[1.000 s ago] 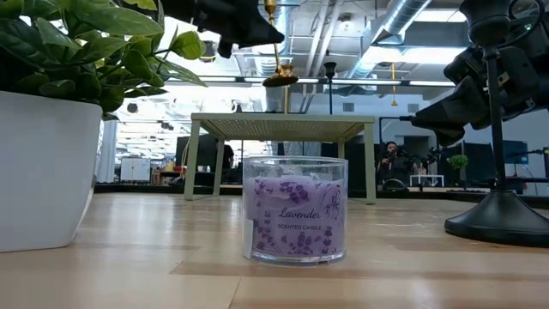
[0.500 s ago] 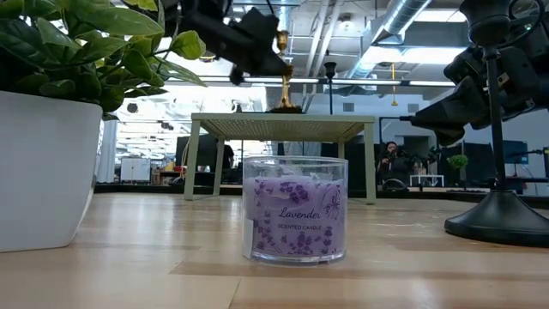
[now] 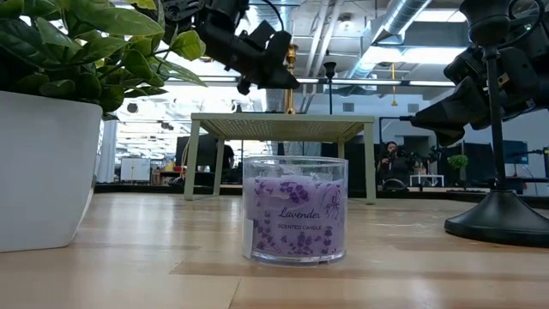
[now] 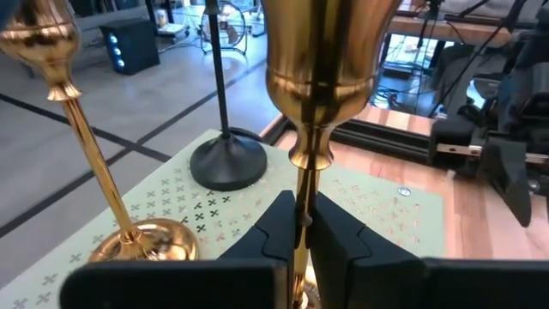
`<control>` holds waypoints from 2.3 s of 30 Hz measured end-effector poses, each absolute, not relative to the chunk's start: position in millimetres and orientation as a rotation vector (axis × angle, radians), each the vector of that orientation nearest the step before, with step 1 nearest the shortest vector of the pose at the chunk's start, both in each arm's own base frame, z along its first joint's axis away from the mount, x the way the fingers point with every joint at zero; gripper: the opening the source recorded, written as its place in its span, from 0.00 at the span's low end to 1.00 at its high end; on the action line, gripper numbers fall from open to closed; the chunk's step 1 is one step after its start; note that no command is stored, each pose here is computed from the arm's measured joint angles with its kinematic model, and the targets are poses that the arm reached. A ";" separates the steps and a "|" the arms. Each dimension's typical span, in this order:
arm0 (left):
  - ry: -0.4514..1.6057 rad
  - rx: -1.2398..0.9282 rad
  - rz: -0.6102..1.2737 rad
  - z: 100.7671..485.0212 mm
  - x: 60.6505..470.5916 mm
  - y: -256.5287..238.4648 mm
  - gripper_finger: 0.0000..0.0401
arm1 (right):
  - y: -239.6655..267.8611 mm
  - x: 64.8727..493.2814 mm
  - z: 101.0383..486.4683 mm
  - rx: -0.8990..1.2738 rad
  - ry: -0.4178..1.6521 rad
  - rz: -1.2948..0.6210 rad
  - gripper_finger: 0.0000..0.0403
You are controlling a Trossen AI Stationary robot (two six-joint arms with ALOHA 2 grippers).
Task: Pick & Place candle stick holders
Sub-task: Put the gold candlestick on the shelf, then put the blue candle on the shelf
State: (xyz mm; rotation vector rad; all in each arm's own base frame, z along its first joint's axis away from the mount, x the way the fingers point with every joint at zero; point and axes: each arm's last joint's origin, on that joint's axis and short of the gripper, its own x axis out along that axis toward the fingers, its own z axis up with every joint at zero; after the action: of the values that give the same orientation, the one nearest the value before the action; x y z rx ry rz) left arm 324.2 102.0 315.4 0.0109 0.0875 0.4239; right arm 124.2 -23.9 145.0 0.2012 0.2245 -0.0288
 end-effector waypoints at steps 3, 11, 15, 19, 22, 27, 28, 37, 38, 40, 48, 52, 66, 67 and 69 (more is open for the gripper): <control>0.090 0.013 0.454 314.7 324.5 102.7 0.06 | -23.9 124.2 145.1 0.202 0.225 -0.029 0.19; 0.086 0.070 0.469 324.9 315.7 98.7 0.13 | -24.0 124.1 144.8 0.202 0.227 -0.029 0.19; 0.075 0.071 0.466 328.7 313.2 97.3 0.15 | -24.0 124.1 144.8 0.202 0.228 -0.029 0.19; 0.097 0.069 0.461 326.4 313.6 95.9 0.16 | -24.0 124.1 144.8 0.202 0.228 -0.029 0.19; 0.132 0.069 0.449 324.9 312.1 92.1 0.16 | -24.0 124.1 144.7 0.202 0.228 -0.029 0.19; 0.118 0.119 0.423 338.4 301.8 81.3 0.16 | -24.0 124.1 144.7 0.203 0.229 -0.029 0.19; 0.119 0.120 0.416 341.2 298.7 78.3 0.16 | -24.0 124.1 144.6 0.203 0.230 -0.030 0.19; 0.265 0.139 0.410 350.5 267.9 50.6 0.17 | -23.9 124.0 144.2 0.204 0.234 -0.030 0.19; 0.262 0.155 0.427 351.7 267.2 49.2 0.17 | -23.9 124.0 144.2 0.204 0.234 -0.030 0.19; 0.255 0.193 0.443 354.0 266.4 47.8 0.17 | -24.0 124.0 144.4 0.203 0.232 -0.034 0.19; 0.251 0.195 0.434 353.7 268.1 42.9 0.17 | -24.5 124.1 144.8 0.211 0.226 -0.052 0.19; 0.308 0.209 0.371 347.8 268.7 27.6 0.17 | -24.4 124.1 144.7 0.227 0.226 -0.052 0.19; 0.408 0.272 0.195 292.4 238.5 -20.1 0.05 | -24.4 124.4 145.9 0.227 0.215 -0.050 0.19; 0.396 0.266 0.165 287.9 236.0 -22.1 0.04 | -24.4 124.4 145.8 0.227 0.216 -0.050 0.19; 0.348 0.222 0.081 278.5 232.1 -26.3 0.02 | -24.4 124.4 145.9 0.226 0.215 -0.050 0.19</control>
State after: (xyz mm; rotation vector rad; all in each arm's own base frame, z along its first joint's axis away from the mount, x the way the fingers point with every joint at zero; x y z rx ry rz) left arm 232.1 -26.3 278.5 0.2219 0.3481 0.0814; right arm 124.4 -24.4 145.9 0.2264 0.2147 -0.0496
